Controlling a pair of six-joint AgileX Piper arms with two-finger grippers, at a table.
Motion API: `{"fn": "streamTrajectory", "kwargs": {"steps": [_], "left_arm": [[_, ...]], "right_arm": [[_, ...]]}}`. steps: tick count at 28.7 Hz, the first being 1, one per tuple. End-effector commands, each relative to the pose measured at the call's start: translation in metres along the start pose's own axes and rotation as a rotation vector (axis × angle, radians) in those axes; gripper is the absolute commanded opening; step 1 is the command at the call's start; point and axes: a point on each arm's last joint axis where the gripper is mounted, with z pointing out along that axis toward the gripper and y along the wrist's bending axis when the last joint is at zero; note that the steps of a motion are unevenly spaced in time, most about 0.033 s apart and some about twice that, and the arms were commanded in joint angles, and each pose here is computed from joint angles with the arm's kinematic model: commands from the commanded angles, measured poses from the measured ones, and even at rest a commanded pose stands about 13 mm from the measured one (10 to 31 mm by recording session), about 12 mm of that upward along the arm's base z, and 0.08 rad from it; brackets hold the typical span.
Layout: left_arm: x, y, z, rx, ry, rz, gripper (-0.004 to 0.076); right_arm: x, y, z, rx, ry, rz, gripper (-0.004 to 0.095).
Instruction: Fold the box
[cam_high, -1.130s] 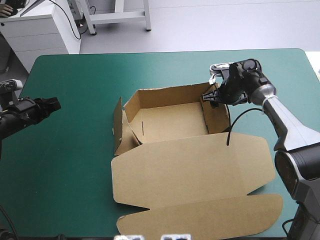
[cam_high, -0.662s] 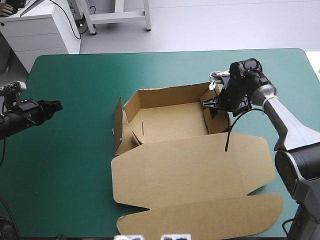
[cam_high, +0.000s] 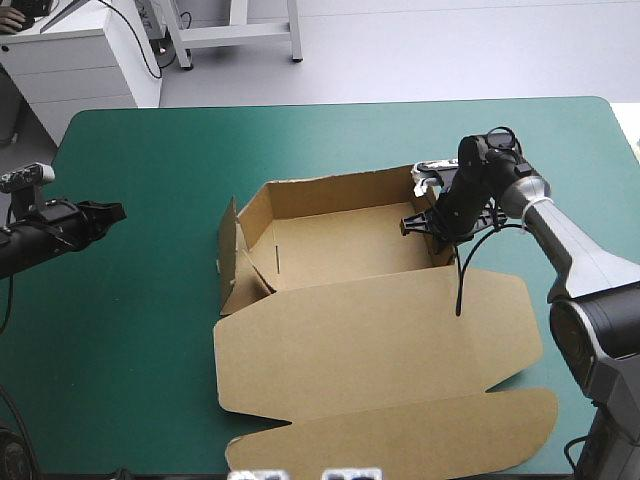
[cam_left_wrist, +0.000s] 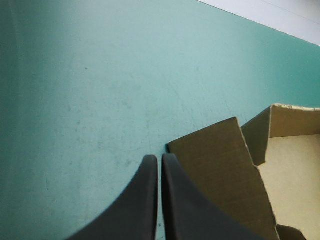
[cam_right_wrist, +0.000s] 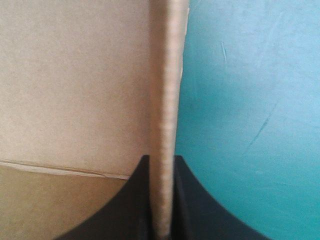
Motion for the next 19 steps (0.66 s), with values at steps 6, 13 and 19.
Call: {"fn": "streamTrajectory", "kwargs": {"steps": [6, 13, 19], "left_arm": [[-0.013, -0.010, -0.010, 0.024, -0.078, -0.006, 0.0008], [-0.014, 0.001, -0.001, -0.007, -0.091, -0.047, 0.0008], [-0.009, 0.019, 0.023, 0.007, -0.045, -0.131, 0.0008]], "right_arm": [[0.005, 0.009, -0.029, -0.094, -0.062, -0.125, -0.0014], [0.023, 0.004, -0.085, -0.097, -0.212, -0.217, -0.0014], [0.049, -0.008, -0.143, -0.130, -0.385, -0.220, -0.0014]]}}
